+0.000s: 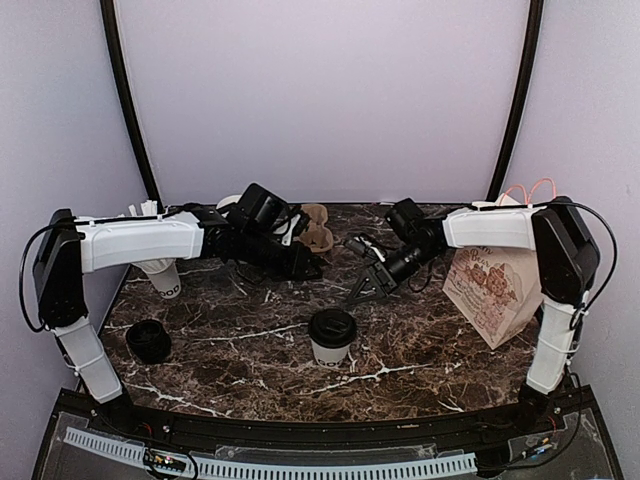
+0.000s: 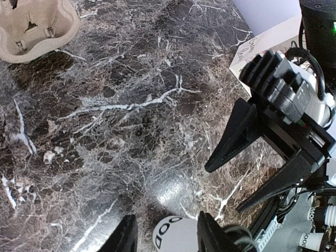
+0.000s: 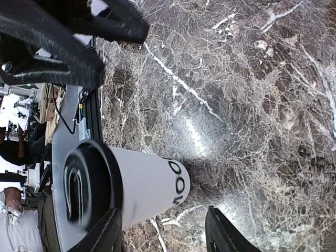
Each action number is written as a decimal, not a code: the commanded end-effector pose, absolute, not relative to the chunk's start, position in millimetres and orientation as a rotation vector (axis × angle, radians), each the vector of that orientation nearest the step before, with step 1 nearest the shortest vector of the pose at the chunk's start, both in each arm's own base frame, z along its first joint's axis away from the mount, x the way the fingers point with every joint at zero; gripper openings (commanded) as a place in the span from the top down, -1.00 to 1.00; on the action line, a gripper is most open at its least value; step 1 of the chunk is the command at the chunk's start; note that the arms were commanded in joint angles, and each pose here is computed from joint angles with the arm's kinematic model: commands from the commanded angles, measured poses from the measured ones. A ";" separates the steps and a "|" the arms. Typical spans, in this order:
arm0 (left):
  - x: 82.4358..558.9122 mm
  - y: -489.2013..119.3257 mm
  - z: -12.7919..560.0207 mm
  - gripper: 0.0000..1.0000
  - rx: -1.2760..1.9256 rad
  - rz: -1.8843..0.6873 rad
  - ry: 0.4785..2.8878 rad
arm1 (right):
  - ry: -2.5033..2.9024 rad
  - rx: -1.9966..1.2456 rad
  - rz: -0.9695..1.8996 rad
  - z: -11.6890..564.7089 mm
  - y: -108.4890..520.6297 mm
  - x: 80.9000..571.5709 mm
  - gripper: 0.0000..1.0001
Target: Pack the takeout coffee
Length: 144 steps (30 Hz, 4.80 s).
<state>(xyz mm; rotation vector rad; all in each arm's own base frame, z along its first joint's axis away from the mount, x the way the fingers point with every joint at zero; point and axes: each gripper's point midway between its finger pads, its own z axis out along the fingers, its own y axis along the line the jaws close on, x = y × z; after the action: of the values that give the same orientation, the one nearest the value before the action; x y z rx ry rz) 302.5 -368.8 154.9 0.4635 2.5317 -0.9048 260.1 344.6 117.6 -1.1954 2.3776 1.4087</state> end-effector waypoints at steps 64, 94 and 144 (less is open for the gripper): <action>259.4 -368.2 164.9 -0.14 0.487 -1.185 2.616 | 2.159 -1.452 1.629 138.4 353.7 179.0 -0.37; 188.8 -334.0 141.7 0.03 -0.099 -1.554 2.713 | 2.276 -1.193 1.700 124.9 365.6 233.3 -0.09; 241.7 -265.5 35.4 0.20 0.179 -0.451 3.071 | 2.605 -1.121 1.383 51.3 351.1 227.0 0.03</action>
<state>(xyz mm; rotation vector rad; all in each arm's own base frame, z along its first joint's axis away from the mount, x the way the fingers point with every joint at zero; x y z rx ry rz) 184.2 -341.8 102.7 0.3000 3.0185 -1.2539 233.0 368.2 101.9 -1.1003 2.4424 1.6544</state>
